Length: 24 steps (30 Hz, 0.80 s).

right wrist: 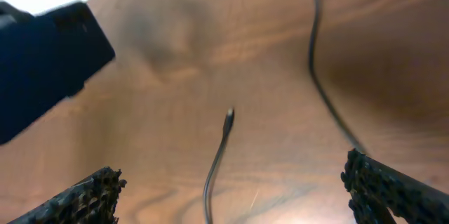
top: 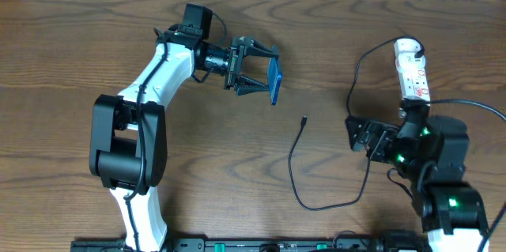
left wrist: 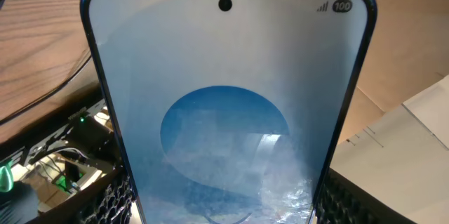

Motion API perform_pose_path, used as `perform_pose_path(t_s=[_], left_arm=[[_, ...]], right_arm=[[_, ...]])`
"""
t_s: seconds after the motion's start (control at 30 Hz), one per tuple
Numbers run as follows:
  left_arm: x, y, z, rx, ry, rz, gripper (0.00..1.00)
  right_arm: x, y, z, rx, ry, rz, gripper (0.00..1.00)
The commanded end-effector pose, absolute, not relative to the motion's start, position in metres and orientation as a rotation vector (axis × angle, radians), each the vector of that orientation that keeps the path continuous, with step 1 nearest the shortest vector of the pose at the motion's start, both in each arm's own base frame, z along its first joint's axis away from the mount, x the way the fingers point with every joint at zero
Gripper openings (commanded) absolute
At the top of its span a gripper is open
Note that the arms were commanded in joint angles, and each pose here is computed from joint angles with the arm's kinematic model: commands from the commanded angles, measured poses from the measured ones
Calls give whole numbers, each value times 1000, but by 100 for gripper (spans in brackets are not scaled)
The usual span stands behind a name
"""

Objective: Plug charger to phone and switch on socket
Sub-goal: 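Move the right gripper forward from rest toward the smartphone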

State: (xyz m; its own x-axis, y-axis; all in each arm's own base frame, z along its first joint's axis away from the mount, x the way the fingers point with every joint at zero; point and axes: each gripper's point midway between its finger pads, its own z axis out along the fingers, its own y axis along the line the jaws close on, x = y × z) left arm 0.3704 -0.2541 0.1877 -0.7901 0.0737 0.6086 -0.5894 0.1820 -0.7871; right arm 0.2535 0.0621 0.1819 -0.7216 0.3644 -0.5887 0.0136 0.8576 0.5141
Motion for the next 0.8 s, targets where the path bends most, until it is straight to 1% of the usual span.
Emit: perform_pose_path(t_s=[0.0,0.47,0.77], left_arm=[[365,-252,208,441,-1894,1696,70],[365,-252,208,441,-1894,1696,71],[365,-252,208,441,-1895,1696,70]], right_arm=[[253,77,186,202,2326,718,99],[257,76,171,229,2383,717,99],[257,76,171,230,2386,717,99]])
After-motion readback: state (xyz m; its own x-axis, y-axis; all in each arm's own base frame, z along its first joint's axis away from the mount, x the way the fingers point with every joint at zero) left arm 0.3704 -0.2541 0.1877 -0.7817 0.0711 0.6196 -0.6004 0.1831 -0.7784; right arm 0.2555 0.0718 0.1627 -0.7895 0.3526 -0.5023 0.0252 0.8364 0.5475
